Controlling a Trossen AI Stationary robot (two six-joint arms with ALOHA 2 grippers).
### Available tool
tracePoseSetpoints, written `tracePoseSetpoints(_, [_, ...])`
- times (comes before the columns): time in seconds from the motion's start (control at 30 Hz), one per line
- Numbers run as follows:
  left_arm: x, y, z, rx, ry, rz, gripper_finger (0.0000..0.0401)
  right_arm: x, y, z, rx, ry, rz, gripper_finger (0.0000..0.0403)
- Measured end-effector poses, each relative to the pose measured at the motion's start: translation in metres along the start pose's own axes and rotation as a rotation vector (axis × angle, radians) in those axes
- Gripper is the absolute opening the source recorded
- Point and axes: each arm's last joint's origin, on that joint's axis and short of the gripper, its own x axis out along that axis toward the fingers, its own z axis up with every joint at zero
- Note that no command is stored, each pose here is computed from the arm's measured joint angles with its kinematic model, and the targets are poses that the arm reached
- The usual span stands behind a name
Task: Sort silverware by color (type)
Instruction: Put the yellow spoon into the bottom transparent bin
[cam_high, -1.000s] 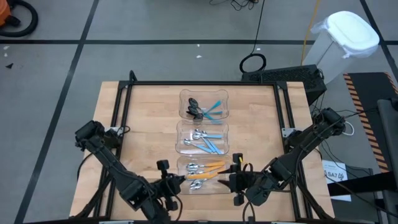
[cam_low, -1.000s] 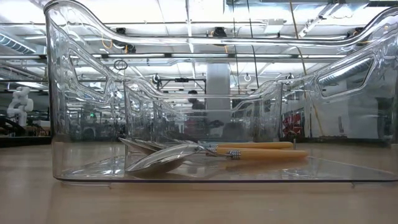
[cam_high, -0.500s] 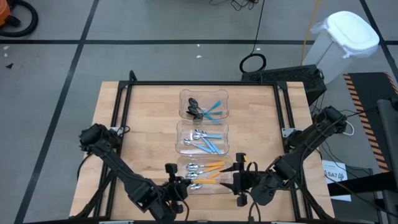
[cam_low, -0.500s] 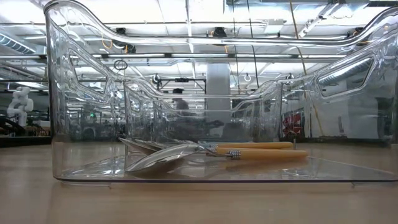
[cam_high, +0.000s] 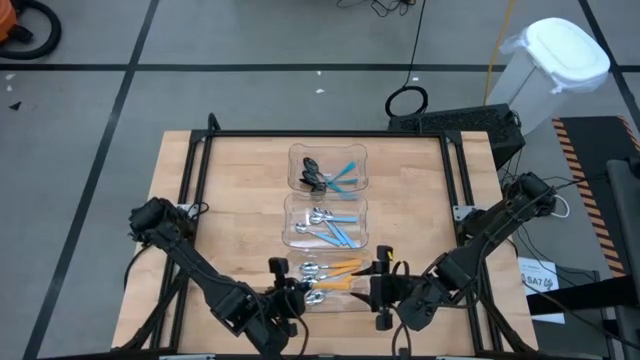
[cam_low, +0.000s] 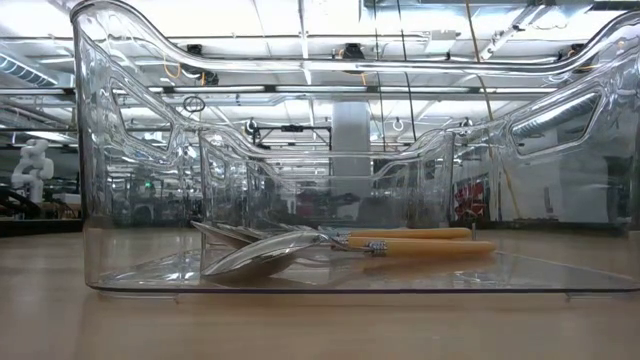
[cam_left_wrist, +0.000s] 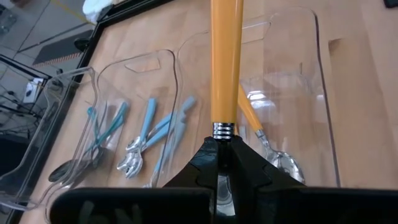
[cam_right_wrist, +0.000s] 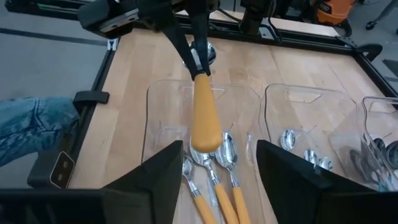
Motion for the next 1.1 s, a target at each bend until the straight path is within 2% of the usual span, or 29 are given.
tracePoseSetpoints(0.27, [0.004,0.004,0.002,0.007,0.004,0.009,0.0015,0.003,0.0,-0.004,-0.041,0.001,0.004,0.0199])
tracePoseSetpoints(0.73, [0.017,0.012,0.009,-0.053,0.033,-0.051,0.0015,0.006,0.001,-0.008,-0.23,0.002,-0.001,0.0199])
tracePoseSetpoints(0.9, [0.018,0.012,0.009,-0.056,0.036,-0.057,0.0015,0.016,0.005,-0.014,-0.31,0.031,-0.012,0.0199])
tracePoseSetpoints(1.1, [0.017,0.011,0.008,-0.058,0.04,-0.07,0.0015,0.025,-0.003,-0.013,-0.298,0.044,-0.042,0.0199])
